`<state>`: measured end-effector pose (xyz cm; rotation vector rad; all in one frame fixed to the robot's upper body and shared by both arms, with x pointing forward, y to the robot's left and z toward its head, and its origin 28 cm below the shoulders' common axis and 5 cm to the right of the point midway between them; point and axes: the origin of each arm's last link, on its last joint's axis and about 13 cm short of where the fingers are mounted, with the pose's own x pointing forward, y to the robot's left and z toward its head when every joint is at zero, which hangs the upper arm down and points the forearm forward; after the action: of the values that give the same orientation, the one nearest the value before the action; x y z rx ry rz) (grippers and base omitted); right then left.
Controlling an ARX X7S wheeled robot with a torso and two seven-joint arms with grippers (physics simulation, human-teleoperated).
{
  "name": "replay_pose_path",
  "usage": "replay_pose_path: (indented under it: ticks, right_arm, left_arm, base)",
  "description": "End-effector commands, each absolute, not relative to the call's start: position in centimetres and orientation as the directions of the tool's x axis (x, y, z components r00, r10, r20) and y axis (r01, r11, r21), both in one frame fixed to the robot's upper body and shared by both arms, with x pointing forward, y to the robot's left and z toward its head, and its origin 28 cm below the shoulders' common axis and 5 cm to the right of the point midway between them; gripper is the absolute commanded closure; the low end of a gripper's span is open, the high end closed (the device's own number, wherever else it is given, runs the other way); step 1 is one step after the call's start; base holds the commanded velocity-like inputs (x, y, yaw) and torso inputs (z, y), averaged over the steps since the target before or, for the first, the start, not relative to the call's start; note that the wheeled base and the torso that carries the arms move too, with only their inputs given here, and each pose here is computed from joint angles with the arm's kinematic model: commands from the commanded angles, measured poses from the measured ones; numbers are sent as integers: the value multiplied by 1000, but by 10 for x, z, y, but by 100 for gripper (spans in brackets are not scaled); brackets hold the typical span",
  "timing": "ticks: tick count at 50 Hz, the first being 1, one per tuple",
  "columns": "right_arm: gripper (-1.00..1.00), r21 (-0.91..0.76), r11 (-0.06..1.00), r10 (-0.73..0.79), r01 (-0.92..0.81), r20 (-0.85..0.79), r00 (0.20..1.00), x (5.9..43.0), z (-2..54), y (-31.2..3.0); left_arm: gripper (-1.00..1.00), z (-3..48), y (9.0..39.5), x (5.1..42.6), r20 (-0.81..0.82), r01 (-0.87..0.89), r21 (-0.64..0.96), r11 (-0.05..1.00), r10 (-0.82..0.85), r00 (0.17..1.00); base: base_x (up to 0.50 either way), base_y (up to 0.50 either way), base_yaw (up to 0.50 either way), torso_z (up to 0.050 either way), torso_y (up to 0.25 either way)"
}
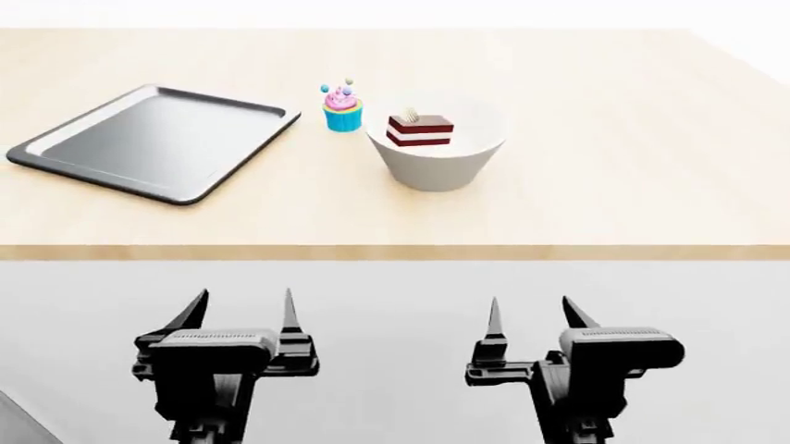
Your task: Pick up the bowl with cake and place it on the tray. Pick up the cupcake and place it on the tray.
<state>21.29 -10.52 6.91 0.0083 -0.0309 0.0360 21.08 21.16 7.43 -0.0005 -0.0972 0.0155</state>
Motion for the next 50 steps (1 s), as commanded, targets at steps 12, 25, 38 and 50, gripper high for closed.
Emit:
replay_pose_path:
  ticks: [12,25,38,50]
  right_arm:
    - [-100,-108,984,150,-141,77,986,207,212,-125]
    - [-100,-129,980,163,-153,73,984,225,264,-138]
    - [-100,-175,976,145,-129,77,987,227,278,-140]
    - [-100,-172,978,136,-122,72,988,220,282,-145]
  left_arm:
    - [-100,232,230,208,146,-41,146,988,19,989]
    - [-100,296,253,223,99,-109,184,977,92,991]
    - [-100,325,256,236,78,-129,209,969,115,990]
    - [-100,329,257,237,77,-151,220,964,137,988]
  base:
    - [0,0,0,0,0]
    - [0,0,0,0,0]
    - [0,462,0,0,0]
    - [0,497,0,0,0]
